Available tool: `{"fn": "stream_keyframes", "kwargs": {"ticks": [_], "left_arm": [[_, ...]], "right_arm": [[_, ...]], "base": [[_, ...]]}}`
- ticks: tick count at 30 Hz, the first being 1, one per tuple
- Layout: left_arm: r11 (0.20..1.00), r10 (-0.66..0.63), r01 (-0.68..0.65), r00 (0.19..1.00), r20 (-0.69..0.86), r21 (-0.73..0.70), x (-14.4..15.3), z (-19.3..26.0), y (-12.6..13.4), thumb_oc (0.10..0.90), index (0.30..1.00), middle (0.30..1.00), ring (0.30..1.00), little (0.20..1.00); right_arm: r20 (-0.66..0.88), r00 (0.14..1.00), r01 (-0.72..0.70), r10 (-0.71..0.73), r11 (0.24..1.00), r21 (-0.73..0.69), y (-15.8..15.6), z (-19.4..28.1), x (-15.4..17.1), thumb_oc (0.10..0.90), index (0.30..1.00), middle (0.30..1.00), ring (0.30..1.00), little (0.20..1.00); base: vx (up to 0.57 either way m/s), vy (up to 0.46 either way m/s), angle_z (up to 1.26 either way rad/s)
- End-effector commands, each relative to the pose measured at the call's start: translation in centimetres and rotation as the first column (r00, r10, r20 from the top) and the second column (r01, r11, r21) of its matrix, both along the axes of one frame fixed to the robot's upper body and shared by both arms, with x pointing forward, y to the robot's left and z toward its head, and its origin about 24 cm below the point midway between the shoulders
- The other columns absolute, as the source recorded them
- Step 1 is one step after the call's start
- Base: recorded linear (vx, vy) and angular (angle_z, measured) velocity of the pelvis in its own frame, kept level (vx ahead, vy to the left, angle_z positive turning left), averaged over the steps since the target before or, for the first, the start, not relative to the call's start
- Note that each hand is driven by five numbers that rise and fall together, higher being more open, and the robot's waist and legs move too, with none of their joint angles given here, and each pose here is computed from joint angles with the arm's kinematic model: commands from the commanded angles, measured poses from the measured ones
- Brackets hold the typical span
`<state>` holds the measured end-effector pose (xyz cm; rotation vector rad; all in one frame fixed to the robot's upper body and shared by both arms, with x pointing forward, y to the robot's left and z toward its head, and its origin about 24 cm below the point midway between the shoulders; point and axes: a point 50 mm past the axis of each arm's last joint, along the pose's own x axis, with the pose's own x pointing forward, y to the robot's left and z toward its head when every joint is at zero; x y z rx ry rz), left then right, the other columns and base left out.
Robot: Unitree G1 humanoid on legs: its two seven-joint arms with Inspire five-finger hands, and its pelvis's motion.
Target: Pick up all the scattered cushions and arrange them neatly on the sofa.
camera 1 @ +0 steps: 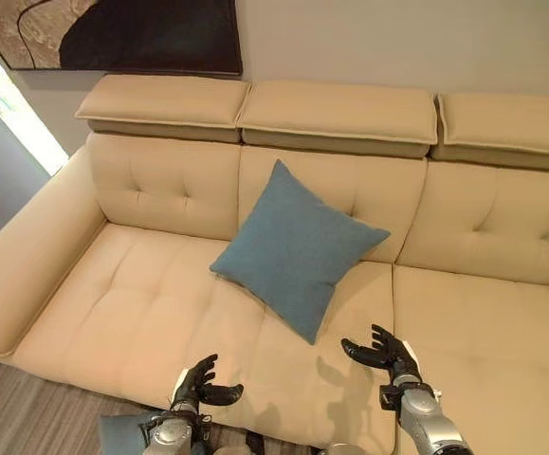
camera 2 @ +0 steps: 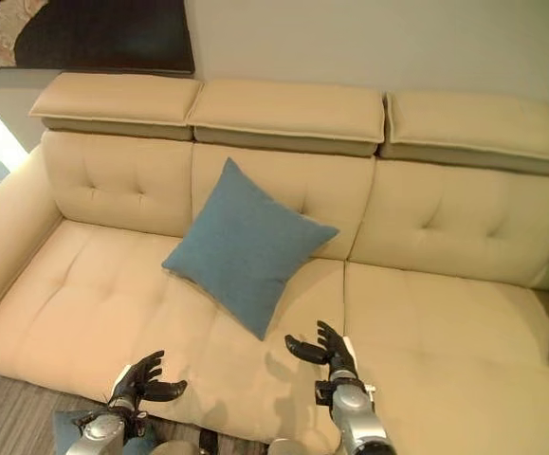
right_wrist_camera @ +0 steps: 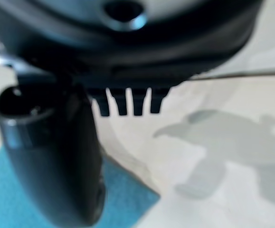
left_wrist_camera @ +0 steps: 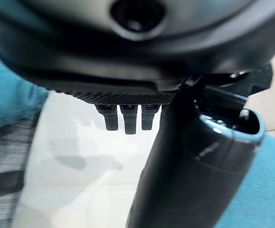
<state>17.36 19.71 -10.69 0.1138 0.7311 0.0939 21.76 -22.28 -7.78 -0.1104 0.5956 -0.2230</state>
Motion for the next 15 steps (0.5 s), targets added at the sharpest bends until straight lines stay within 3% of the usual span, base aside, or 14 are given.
{"fn": "stream_keyframes", "kwargs": {"ticks": [1,8,15], "left_arm": [[0.999,0.042,-0.042,0.977,0.211,-0.001,3.1,3.3,0.9,0.8,0.9,0.9,0.9,0.9],[0.998,0.041,-0.048,0.971,0.237,0.027,3.4,3.9,1.7,0.8,0.9,0.9,0.9,0.9],[0.985,0.132,-0.163,0.92,0.369,0.054,5.4,6.6,3.5,0.8,0.9,0.9,0.9,0.9]], "right_arm": [[0.191,0.981,0.024,-0.029,0.999,0.029,0.0,3.1,3.0,0.8,0.9,0.9,0.9,0.9],[0.157,0.984,0.072,-0.083,0.995,0.073,0.3,2.3,2.6,0.8,0.9,0.9,0.9,0.9],[0.192,0.968,0.145,-0.16,0.986,0.088,0.7,2.9,3.5,0.8,0.9,0.9,0.9,0.9]], "base": [[0.21,0.218,-0.07],[0.16,0.19,-0.07],[0.07,0.093,-0.12]]}}
